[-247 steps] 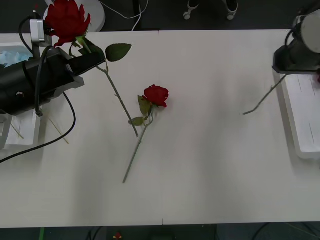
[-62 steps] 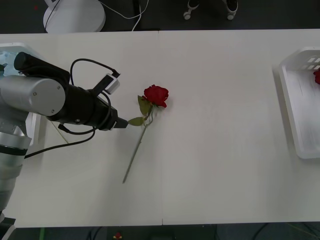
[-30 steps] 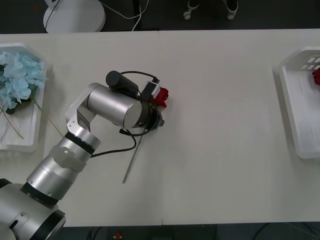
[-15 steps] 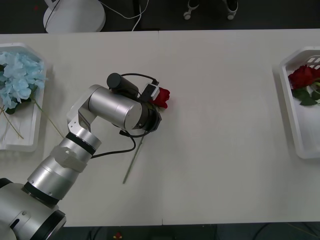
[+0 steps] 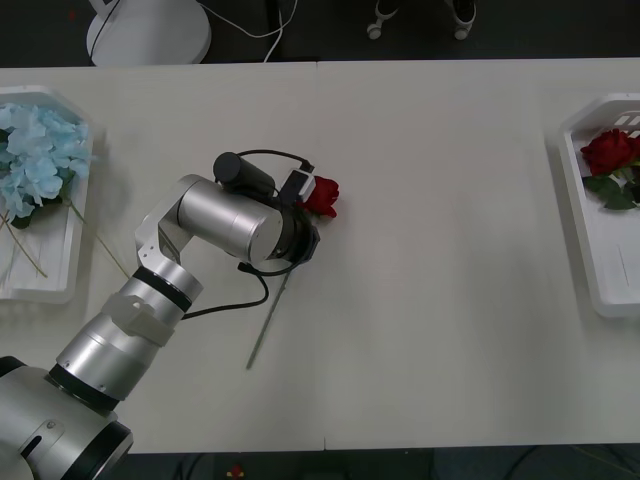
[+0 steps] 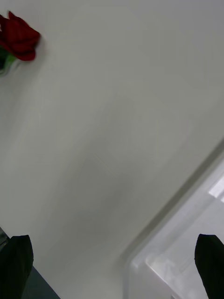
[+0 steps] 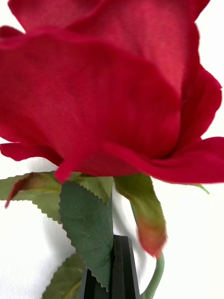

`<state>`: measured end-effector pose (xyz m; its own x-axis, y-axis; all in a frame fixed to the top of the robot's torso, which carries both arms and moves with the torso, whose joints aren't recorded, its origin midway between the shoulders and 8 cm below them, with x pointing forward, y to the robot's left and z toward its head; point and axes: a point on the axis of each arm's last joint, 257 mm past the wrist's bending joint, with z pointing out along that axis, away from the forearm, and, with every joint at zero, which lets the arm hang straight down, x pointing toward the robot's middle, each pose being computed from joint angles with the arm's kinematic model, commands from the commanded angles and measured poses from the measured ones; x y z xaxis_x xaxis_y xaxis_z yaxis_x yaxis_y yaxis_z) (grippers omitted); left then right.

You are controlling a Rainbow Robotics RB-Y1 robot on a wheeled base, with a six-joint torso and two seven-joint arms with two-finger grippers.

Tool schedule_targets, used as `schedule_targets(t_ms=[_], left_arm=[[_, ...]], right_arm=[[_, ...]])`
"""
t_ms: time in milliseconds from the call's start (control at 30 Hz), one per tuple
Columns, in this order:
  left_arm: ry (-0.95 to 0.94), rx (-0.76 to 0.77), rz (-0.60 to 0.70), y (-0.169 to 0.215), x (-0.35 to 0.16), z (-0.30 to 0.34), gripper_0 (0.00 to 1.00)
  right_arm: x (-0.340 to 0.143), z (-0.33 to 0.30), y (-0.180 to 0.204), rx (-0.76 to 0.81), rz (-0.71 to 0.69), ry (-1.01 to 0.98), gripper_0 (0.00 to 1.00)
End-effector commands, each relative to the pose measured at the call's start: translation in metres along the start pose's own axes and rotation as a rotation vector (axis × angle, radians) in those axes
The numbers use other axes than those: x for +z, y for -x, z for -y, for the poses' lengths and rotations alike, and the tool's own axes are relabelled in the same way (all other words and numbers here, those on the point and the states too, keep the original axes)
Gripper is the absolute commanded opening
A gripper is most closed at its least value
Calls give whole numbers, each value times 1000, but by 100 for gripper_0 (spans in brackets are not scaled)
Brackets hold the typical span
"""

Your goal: Put the red flowers into the right box and the blue flowers into the left box

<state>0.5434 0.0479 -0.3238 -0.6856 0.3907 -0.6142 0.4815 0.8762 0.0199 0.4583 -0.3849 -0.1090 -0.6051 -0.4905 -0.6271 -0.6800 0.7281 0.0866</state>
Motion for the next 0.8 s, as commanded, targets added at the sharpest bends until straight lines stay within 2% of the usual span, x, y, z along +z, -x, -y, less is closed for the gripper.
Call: schedule_targets(t_ms=[33,267,300,333,400,433,600,800], left_arm=[[-26,21,75,38,-7,24,0],[-31,-4,91,43,-10,21,0],[-29,-5,93,43,-11,19,16],[-27,-5,94,45,-13,18,47],[-23,-5,89,45,-18,13,73],[-24,-5,81,45,-22,11,81],[-32,4,36,44,-47,11,96],[-57,0,-12,40,-67,21,100]], right_arm=[[15,-39,31,-85,60,108,100],[29,-81,55,-211,113,150,100],[31,-86,58,-227,125,151,100],[33,-93,63,-251,139,153,100],[36,-102,67,-281,158,152,100],[39,-108,72,-297,180,152,100],[43,-125,80,-284,257,194,100],[45,-131,74,-290,246,222,100]])
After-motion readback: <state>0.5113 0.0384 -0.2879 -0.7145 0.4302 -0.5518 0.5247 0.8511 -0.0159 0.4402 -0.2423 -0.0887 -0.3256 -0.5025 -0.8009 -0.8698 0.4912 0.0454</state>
